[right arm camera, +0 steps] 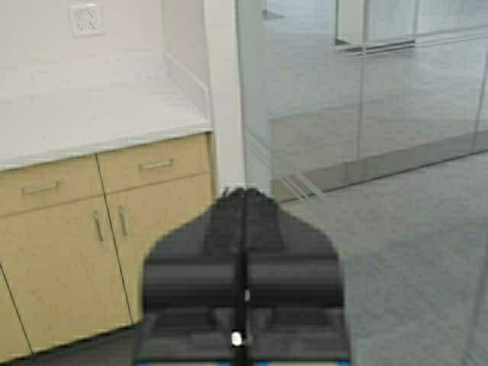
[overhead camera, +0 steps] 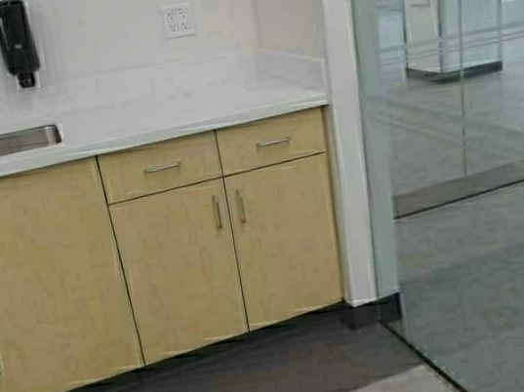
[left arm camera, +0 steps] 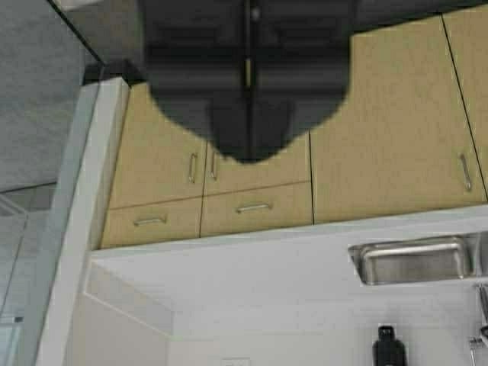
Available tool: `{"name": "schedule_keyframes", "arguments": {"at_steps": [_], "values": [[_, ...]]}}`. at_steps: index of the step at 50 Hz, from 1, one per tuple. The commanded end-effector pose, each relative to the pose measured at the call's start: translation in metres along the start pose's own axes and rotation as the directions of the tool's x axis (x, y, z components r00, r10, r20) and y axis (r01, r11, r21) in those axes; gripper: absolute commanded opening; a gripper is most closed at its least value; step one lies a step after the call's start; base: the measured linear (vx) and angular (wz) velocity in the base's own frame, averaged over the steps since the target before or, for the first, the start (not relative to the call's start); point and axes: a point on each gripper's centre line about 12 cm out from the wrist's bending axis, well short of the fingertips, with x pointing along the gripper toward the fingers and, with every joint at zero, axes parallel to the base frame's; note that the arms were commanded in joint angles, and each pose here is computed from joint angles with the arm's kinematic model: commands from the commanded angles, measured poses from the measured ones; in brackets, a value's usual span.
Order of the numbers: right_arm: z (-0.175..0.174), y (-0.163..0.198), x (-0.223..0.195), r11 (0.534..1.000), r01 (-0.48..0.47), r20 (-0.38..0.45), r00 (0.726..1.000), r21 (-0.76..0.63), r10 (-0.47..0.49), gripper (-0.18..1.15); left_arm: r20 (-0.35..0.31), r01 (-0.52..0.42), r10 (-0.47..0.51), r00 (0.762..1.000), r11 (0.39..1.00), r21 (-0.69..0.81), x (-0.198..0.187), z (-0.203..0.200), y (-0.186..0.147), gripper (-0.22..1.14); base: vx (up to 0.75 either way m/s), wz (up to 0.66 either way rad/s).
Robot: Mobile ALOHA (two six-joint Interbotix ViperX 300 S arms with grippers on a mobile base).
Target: Get the cloth and wipe up the spill under the wine glass
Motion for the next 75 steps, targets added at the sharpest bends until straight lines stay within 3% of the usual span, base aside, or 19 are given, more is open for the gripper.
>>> {"name": "schedule_keyframes", "arguments": {"at_steps": [1, 59, 75], "values": [[0.012, 0.001, 0.001, 1.000, -0.005, 0.040, 0.999, 0.003, 0.005, 0.06, 0.014, 0.002, -0.002, 1.000, 1.000, -0.002, 0.002, 0.002, 0.000, 0.02, 0.29, 0.10], [0.016, 0.014, -0.005, 0.997, -0.075, 0.067, 0.995, 0.004, 0.074, 0.06, 0.057, 0.005, -0.005, 0.998, 1.000, -0.008, -0.006, -0.005, 0.000, 0.02, 0.34, 0.23], [0.009, 0.014, -0.002, 0.997, -0.073, 0.038, 0.997, 0.003, 0.073, 0.06, 0.029, 0.004, -0.004, 1.000, 1.000, -0.007, -0.007, -0.016, 0.000, 0.02, 0.36, 0.23]]}}
